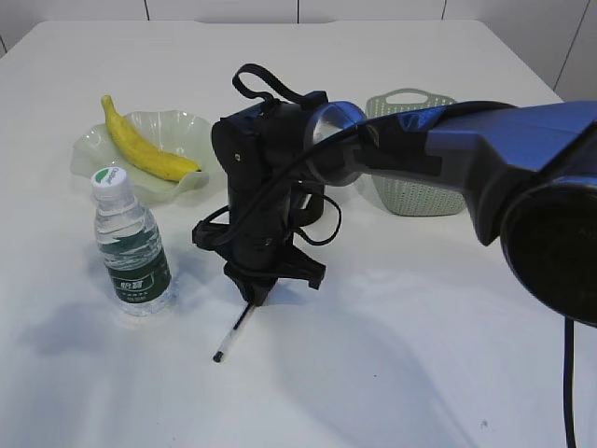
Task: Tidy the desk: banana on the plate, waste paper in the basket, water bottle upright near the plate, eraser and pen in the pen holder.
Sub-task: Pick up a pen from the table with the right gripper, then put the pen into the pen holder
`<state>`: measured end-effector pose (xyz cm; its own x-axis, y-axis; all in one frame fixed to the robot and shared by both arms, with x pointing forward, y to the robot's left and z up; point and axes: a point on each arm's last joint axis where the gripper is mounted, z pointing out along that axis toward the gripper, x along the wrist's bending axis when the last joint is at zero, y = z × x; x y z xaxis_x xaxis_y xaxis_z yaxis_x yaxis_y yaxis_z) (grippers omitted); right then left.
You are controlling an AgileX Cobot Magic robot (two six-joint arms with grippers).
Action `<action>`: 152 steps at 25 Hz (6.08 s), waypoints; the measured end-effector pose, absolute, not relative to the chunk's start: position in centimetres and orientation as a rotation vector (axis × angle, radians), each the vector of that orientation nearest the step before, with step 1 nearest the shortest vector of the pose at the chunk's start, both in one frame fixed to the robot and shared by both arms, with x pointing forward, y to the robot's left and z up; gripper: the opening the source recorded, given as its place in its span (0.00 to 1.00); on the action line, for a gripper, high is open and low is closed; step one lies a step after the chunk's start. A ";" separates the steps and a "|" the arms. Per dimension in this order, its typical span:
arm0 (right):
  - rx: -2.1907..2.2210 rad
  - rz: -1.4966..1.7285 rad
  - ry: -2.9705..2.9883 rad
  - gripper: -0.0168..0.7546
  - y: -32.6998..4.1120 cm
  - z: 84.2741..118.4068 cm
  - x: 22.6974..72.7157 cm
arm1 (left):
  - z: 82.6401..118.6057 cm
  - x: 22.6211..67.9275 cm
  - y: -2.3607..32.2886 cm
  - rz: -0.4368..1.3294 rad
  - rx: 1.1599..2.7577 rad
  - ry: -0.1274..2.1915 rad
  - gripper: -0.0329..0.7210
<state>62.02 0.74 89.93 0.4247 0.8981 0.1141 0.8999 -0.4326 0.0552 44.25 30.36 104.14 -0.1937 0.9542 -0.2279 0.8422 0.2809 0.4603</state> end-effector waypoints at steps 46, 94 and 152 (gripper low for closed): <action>-1.944 -0.284 -2.724 0.08 -10.4 99.0 55.2 | 103.9 43.9 30.3 0.273 1.639 2.117 0.66; -1.567 -2.264 -2.564 0.08 -9.9 101.2 63.5 | 103.7 43.4 30.2 0.225 1.668 2.143 0.66; -1.775 -1.978 -2.652 0.15 -11.5 96.0 68.7 | 103.8 43.5 30.2 0.227 1.667 2.142 0.66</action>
